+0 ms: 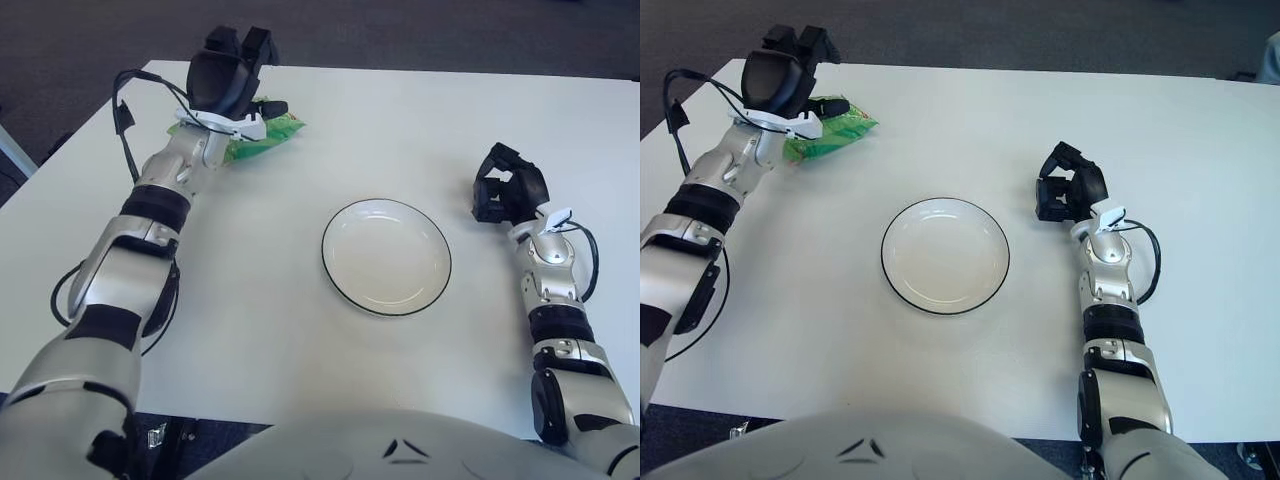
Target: Put the snack into the plate.
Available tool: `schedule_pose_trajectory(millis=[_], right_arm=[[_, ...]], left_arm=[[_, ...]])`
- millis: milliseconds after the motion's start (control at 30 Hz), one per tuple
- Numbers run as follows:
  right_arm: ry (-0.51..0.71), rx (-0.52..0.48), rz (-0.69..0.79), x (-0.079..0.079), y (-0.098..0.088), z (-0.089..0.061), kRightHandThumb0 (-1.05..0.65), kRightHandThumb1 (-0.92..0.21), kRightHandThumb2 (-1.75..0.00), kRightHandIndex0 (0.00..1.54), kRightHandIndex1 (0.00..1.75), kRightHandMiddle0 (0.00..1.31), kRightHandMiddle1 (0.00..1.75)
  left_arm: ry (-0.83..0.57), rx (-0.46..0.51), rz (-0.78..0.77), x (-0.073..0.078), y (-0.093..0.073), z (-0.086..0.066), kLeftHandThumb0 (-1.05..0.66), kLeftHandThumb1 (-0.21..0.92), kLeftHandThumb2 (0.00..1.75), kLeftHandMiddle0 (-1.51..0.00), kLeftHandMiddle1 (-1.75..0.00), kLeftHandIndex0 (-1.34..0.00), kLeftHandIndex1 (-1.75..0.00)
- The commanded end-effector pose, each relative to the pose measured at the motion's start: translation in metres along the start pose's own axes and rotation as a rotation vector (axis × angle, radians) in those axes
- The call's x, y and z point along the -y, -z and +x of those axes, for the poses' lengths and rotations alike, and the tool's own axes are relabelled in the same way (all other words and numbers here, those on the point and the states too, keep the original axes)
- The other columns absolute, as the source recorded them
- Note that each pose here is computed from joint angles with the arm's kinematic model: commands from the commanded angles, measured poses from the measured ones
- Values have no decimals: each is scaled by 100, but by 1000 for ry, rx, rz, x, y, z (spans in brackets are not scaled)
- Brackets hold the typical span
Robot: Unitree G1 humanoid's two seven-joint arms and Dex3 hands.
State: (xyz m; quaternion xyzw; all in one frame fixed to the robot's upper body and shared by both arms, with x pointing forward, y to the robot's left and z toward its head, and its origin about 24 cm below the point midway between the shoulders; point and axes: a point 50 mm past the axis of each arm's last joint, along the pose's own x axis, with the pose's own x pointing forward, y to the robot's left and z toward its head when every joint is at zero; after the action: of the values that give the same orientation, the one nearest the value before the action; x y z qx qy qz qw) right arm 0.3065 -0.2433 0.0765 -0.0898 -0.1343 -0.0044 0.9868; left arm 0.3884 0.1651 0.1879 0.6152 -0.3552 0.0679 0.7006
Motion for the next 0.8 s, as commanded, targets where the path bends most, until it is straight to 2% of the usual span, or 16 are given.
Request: schedule_pose_trajectory(millis=[0,67,133,200,267,367,533,767], right_arm=[[3,-92,42,-7,24,-20,-50,-27,-138,135,175,66,175],[3,-93,43,-7,24,-20,-50,-27,-138,135,175,66,175],[2,-95,46,-7,25,-20,-50,-26,-138,135,175,66,175],[0,-97,47,-7,25,-20,-50,-27,-138,135,175,66,175],[-2,-100,48,-7,25,-20,-50,-27,-138,135,175,66,175],[-3,-101,43,-7,25,-20,-50,-27,-138,135,175,66,175],[-4,-99,30,-7,24,-21,-50,-27,-138,136,175,66,175],[-16,-109,14,-7,24,-21,-50,-28,-136,136,175,64,175]], left_arm=[[-6,-14,27,-1,1,9,-86,91,68,-8,-92,0,-105],[7,-25,39,1,2,11,-88,92,69,-7,-87,0,-100],[36,-41,61,2,4,13,-95,92,79,-3,-75,0,-86],[71,-56,72,4,5,14,-99,92,83,-5,-65,0,-84],[125,-80,74,6,7,16,-102,92,91,-2,-52,0,-67],[171,-105,61,7,8,17,-104,92,97,-1,-41,0,-55],[215,-139,24,11,7,18,-105,92,104,0,-30,0,-43],[297,-185,33,18,5,20,-105,92,109,0,-19,0,-37]])
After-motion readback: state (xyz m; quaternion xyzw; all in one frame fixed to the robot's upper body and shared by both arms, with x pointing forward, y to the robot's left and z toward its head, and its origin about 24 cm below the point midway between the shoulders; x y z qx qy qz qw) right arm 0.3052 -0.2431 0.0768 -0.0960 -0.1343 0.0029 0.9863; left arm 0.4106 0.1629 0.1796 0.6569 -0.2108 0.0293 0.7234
